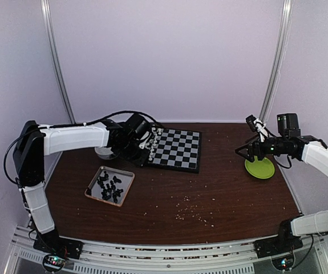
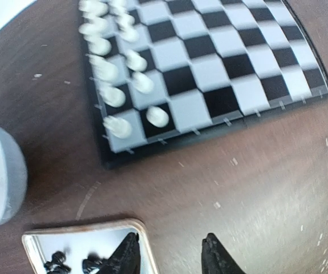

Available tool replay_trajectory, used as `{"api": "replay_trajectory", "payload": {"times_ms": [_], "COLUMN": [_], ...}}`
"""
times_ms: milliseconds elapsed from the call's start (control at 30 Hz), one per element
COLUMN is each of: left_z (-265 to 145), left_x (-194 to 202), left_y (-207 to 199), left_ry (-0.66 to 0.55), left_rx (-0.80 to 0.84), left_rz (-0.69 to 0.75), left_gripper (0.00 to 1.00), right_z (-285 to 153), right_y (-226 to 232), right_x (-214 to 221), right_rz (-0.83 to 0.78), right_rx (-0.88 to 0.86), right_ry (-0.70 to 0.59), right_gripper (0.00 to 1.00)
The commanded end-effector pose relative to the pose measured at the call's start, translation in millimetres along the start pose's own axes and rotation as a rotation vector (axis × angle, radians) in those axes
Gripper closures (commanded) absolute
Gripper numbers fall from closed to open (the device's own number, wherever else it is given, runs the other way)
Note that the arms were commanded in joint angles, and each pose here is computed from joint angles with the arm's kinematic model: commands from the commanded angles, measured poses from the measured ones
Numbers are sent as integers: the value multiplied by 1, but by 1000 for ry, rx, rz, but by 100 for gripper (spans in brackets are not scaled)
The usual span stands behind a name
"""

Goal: Set up the chess pieces on the board
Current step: Move the chessboard to the center of the board.

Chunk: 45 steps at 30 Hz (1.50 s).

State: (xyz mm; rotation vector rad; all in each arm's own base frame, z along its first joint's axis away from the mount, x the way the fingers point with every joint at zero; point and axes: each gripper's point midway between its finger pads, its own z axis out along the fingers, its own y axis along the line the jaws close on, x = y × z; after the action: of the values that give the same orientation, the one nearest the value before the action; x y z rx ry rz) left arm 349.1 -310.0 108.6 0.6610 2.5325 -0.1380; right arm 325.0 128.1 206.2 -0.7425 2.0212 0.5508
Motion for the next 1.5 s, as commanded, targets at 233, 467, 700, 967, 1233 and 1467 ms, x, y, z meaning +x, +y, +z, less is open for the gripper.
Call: {"api": "replay_trajectory", "payload": {"times_ms": [233, 467, 700, 967, 1233, 1467], "left_z": [-6, -13, -8, 28, 61, 87], "left_x": [-45, -65, -94, -115, -115, -98], "left_y": [33, 57, 87, 95, 109, 119], "left_ry": [-159, -250, -326, -305, -270, -210], "left_rx": [100, 154, 180, 171, 149, 114], "left_rz": [-333, -457, -551, -597, -684, -753], "left_gripper": [33, 29, 59, 100, 100, 100], "right_z": [14, 39, 74, 97, 126, 155], "right_y": [-28, -35, -36, -51, -43, -47], "right_x": [-11, -7, -8, 12, 22, 37], "right_rz": [165, 263, 452, 542, 651, 686], "right_rx": [120, 120, -4, 40, -80, -63], "right_ry": [7, 133, 249, 313, 372, 428], "right_gripper": [0, 7, 0, 0, 31, 34]}}
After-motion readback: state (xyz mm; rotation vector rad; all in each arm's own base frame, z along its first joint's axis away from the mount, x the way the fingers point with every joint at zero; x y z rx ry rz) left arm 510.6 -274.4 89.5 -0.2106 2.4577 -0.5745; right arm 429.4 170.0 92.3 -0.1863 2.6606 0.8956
